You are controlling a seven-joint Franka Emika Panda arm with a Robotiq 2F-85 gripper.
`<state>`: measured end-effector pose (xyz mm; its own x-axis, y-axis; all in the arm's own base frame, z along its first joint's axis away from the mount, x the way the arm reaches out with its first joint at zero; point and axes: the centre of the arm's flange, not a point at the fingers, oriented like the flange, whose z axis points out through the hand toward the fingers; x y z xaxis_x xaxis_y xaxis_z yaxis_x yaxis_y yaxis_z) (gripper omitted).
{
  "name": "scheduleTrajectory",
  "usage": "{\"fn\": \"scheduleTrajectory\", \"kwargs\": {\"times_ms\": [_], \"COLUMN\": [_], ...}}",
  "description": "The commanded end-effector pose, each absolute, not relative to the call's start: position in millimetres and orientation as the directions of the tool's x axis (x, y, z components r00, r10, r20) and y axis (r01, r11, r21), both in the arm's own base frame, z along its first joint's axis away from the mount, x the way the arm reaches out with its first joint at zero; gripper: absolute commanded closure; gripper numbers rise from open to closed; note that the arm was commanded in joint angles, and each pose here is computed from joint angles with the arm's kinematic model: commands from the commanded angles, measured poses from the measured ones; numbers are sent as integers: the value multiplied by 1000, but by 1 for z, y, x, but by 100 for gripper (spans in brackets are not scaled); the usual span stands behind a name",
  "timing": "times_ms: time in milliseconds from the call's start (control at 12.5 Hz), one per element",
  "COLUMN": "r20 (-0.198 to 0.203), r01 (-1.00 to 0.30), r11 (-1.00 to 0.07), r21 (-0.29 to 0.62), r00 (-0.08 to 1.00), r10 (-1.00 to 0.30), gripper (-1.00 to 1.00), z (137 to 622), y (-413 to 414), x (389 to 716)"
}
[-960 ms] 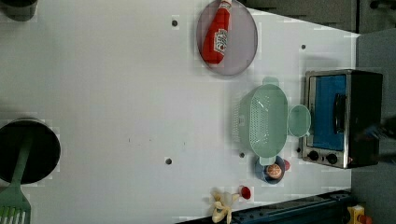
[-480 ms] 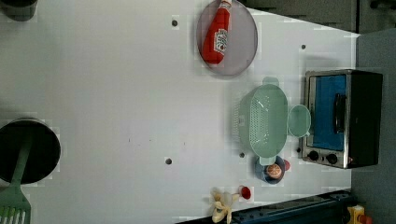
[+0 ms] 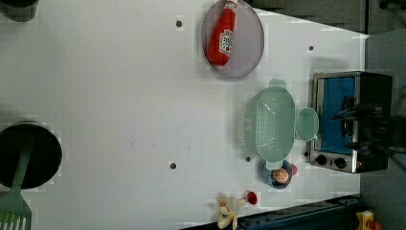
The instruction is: Drag strainer right to left.
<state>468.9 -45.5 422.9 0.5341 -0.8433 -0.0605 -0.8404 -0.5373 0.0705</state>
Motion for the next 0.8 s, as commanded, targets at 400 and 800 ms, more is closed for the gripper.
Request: {"fn": "scheduleTrajectory", "kwargs": {"times_ms": [400, 800], "r20": [3, 10], "r01": [-976, -993], "r11": [-209, -106], "r21": [63, 55], "r00": [209, 107], "r10": [-978, -994], "gripper": [-100, -100], "z": [297, 210], "y": [-31, -16], "x": [474, 482]}}
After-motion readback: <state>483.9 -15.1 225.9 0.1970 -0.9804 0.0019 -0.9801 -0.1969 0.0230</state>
